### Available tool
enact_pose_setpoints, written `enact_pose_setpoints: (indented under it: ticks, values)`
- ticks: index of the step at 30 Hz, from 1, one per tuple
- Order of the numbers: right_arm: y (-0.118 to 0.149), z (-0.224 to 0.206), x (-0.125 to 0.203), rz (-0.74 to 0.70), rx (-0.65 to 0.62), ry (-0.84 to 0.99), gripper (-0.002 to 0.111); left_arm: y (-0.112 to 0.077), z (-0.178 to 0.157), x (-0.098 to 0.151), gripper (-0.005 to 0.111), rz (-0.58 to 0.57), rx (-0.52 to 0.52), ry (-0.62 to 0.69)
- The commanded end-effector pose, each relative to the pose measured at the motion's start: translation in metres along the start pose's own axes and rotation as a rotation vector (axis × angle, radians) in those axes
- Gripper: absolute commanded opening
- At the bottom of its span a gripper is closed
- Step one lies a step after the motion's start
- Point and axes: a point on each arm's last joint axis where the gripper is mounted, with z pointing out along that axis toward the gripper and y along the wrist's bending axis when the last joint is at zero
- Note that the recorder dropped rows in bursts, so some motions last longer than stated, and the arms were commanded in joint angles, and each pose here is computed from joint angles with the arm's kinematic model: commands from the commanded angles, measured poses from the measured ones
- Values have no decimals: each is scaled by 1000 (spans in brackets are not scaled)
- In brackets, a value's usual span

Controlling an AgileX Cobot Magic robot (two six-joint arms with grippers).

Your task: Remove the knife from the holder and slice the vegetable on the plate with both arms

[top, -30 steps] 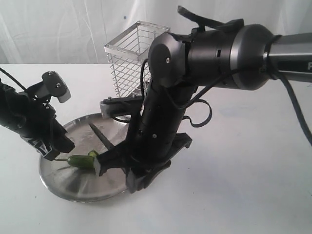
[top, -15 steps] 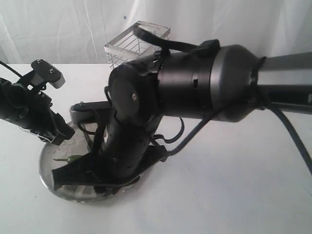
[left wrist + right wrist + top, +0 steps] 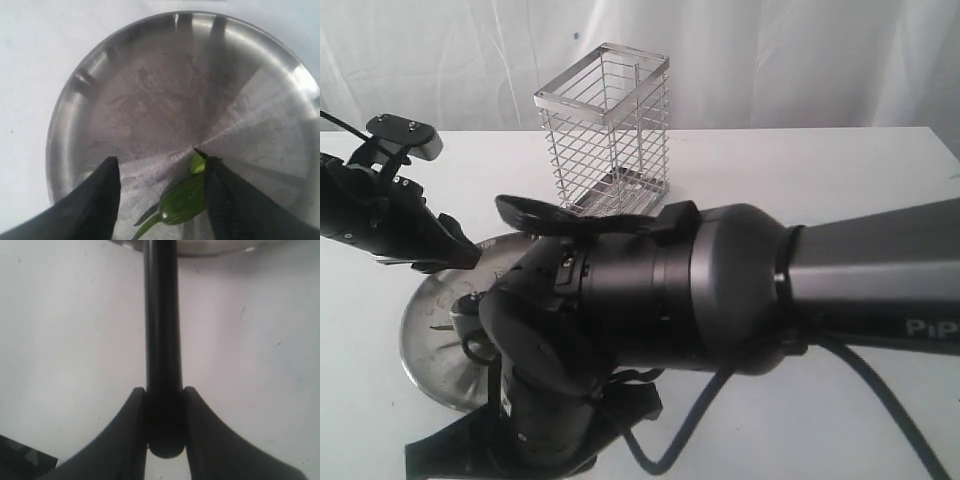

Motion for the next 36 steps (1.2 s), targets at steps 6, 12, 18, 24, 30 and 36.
enact_pose_setpoints:
  ticks: [6,12,18,24,30,36]
  values:
    - [11,3,11,-5,-40,15,0,-8,-2,-5,55,-94,64,-34]
    - [11,9,11,-2,-34,25,0,-24,0,-2,55,-42,139,20]
    - [10,9,11,-9,-25,18,0,-27,0,-2,55,-38,147,24]
    - [5,16,13,11,10,33,0,-28,0,-2,55,-40,153,30]
    - [1,21,16,23,28,39,0,-28,0,-2,55,-40,153,30]
    - [2,21,15,26,18,33,0,-28,0,-2,55,-47,159,28]
